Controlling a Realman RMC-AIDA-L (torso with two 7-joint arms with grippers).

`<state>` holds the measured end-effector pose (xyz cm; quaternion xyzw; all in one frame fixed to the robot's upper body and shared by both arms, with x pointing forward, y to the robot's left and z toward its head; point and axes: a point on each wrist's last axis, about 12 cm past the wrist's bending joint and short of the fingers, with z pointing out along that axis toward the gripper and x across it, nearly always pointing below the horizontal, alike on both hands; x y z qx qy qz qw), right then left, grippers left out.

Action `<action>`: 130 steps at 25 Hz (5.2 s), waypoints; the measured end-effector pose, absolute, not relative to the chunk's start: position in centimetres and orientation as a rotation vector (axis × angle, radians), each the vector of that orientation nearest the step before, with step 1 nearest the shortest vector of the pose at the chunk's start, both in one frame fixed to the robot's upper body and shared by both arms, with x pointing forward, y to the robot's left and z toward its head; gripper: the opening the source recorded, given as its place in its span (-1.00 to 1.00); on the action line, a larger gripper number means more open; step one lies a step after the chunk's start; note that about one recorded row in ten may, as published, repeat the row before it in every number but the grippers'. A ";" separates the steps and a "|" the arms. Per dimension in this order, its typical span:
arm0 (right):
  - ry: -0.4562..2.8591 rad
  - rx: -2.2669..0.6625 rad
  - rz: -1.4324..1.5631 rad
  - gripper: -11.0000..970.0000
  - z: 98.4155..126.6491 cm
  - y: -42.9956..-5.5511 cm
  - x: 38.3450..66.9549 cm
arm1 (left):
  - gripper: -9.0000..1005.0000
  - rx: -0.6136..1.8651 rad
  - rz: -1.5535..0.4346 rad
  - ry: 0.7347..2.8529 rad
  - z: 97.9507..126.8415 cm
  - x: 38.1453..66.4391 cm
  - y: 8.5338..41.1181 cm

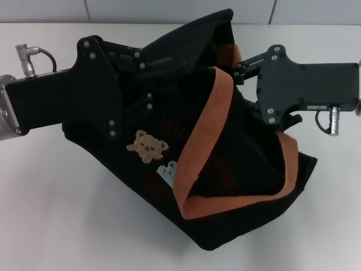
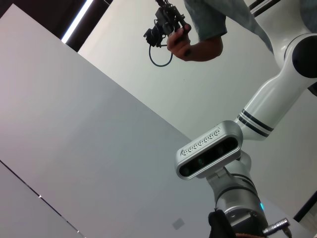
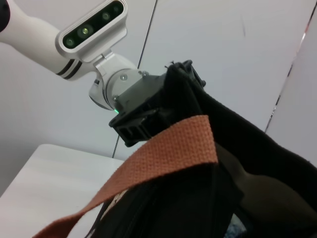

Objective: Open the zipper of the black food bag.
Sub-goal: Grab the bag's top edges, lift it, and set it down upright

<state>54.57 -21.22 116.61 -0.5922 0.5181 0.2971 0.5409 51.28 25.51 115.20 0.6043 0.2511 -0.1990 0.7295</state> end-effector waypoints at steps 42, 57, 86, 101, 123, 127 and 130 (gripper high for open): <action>1.338 -1.450 0.607 -0.20 116.6 -18.6 55.9 | -0.69 1.354 -0.442 0.524 115.6 51.8 24.8; 1.382 -1.211 0.720 -0.98 114.7 -22.4 55.6 | -0.69 1.345 -0.415 0.526 115.4 51.7 25.2; 1.741 -1.303 0.984 -0.95 109.1 -23.4 53.0 | -0.69 1.328 -0.459 0.451 114.2 50.9 23.4; 1.816 -1.359 0.840 -0.98 109.1 -17.7 56.7 | -0.68 1.365 -0.584 0.461 112.2 49.7 21.5; 1.731 -1.020 1.001 -0.02 110.7 -27.7 53.1 | -0.69 1.424 -0.597 0.455 112.0 50.1 20.2; 1.823 -1.094 0.972 0.11 109.2 -26.1 53.8 | -0.69 1.394 -0.578 0.438 112.6 50.5 20.1; 1.843 -1.128 0.990 0.10 108.3 -24.6 54.3 | -0.69 1.355 -0.543 0.412 113.2 50.7 20.3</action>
